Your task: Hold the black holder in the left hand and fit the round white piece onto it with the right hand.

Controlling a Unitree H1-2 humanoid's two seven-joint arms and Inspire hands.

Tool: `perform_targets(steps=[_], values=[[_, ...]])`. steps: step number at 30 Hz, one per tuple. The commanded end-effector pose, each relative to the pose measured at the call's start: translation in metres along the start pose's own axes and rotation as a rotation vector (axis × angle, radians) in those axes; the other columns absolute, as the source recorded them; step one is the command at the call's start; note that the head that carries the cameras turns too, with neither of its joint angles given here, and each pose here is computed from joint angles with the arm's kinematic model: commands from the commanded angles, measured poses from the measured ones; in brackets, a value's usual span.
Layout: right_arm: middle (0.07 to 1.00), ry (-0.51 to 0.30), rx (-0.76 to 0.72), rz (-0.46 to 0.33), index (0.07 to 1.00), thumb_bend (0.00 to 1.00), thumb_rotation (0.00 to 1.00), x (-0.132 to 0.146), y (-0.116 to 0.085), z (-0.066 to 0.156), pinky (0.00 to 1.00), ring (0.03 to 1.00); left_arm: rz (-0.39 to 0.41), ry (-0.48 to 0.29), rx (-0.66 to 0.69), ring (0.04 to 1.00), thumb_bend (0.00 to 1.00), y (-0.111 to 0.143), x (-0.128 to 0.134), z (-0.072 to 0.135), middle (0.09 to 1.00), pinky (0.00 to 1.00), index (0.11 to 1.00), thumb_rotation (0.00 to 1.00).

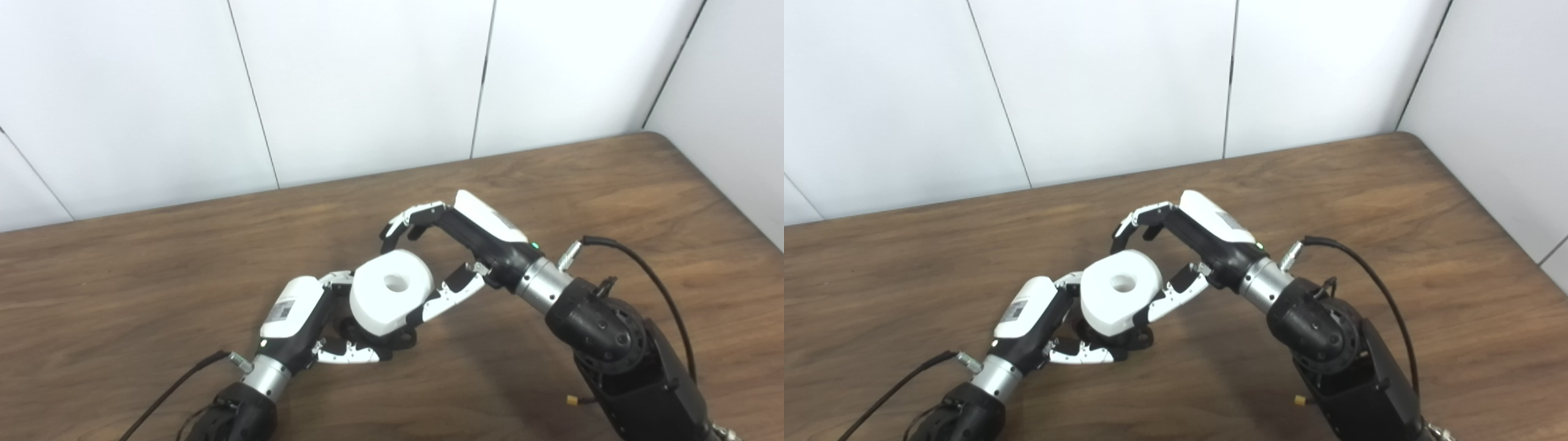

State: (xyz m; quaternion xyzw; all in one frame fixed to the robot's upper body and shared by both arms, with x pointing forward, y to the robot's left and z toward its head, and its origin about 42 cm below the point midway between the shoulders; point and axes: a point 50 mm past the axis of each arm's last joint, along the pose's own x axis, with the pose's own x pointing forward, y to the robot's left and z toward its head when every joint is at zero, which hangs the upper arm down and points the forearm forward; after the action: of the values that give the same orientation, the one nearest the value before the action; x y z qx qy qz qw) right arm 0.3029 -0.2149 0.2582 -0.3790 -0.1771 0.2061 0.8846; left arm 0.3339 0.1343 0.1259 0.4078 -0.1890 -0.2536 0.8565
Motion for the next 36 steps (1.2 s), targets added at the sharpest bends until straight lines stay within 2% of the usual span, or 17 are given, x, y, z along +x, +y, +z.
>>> perform_targets(steps=[1,22,36], values=[[0.708,-0.063,-0.022,-0.048,0.483,0.52,0.14,0.003,-0.007,0.008,0.67,0.783,0.009,-0.027,0.004,0.828,0.52,0.005,0.002,0.007,0.715,0.95,0.483,0.05],[0.705,-0.059,0.006,-0.006,0.483,0.52,0.14,-0.001,0.007,-0.004,0.67,0.775,0.003,-0.045,-0.002,0.828,0.52,0.008,0.003,0.022,0.715,0.94,0.483,0.05],[0.704,-0.044,0.022,0.029,0.483,0.52,0.14,-0.011,0.017,-0.014,0.67,0.776,-0.005,-0.044,-0.003,0.830,0.52,0.009,0.001,0.024,0.717,0.95,0.483,0.05]])
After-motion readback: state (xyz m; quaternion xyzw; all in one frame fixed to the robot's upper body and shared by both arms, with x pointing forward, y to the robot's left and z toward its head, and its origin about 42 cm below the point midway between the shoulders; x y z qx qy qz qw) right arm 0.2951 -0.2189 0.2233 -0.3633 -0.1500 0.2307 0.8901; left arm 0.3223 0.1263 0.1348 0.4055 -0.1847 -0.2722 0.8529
